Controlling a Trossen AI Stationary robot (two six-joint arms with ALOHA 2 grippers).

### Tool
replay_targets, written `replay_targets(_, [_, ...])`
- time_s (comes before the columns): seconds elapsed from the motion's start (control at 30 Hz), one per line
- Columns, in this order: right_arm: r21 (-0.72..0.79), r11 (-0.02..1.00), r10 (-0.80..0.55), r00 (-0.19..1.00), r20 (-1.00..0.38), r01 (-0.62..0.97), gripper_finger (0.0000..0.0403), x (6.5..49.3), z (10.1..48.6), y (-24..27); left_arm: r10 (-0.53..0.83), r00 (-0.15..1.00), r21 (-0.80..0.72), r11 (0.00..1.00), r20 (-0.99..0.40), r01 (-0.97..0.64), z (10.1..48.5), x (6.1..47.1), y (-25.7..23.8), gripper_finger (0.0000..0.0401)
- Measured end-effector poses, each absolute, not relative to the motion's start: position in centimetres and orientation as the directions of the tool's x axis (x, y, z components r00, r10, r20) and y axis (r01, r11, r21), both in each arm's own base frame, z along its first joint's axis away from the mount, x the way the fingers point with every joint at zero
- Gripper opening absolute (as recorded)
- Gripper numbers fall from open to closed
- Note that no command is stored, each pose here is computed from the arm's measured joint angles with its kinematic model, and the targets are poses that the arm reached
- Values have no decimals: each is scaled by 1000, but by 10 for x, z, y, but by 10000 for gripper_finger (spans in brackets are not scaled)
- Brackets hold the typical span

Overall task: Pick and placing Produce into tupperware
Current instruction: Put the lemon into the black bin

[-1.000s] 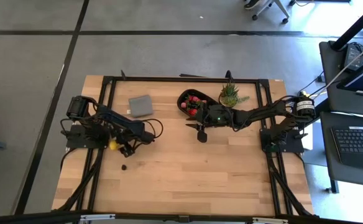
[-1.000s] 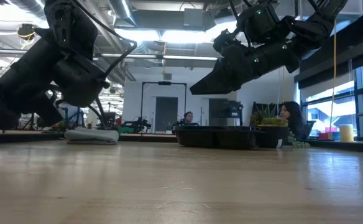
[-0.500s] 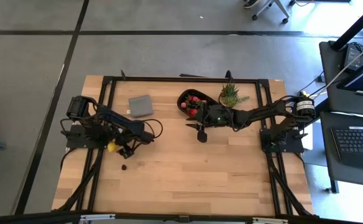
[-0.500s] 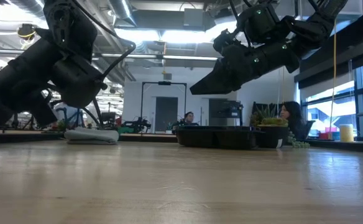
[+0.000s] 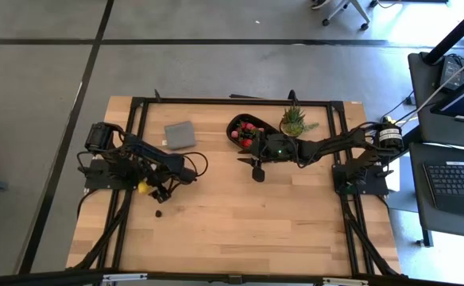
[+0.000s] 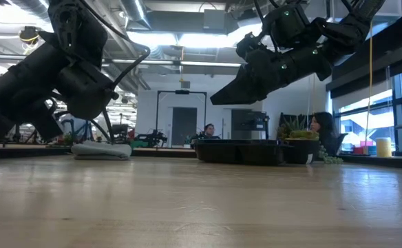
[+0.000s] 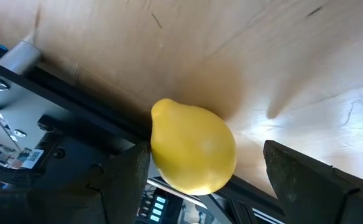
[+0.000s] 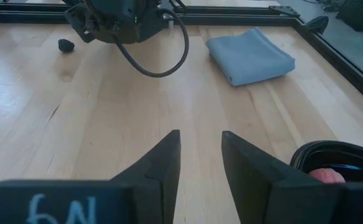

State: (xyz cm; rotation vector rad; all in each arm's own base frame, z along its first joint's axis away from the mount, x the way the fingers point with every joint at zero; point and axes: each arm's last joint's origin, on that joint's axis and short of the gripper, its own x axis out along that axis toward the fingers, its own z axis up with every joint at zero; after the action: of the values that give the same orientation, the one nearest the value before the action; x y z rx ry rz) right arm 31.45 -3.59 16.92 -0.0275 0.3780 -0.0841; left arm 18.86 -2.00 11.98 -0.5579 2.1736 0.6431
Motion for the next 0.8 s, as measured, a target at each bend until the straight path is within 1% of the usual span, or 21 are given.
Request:
replay_targets(0.27, [-42,996,-87,926,-368,77,120,315,169,-36,-184,-596,258,774,-782,-578,120,188,-20,301])
replay_targets(0.53, [-42,996,-86,923,-376,76,120,314,168,-36,-187,-600,261,774,-778,-578,120,187,-20,288])
replay_targets(0.8, [-42,996,-86,923,-376,76,120,314,168,-36,-192,-594,253,773,-782,-582,114,183,-20,284])
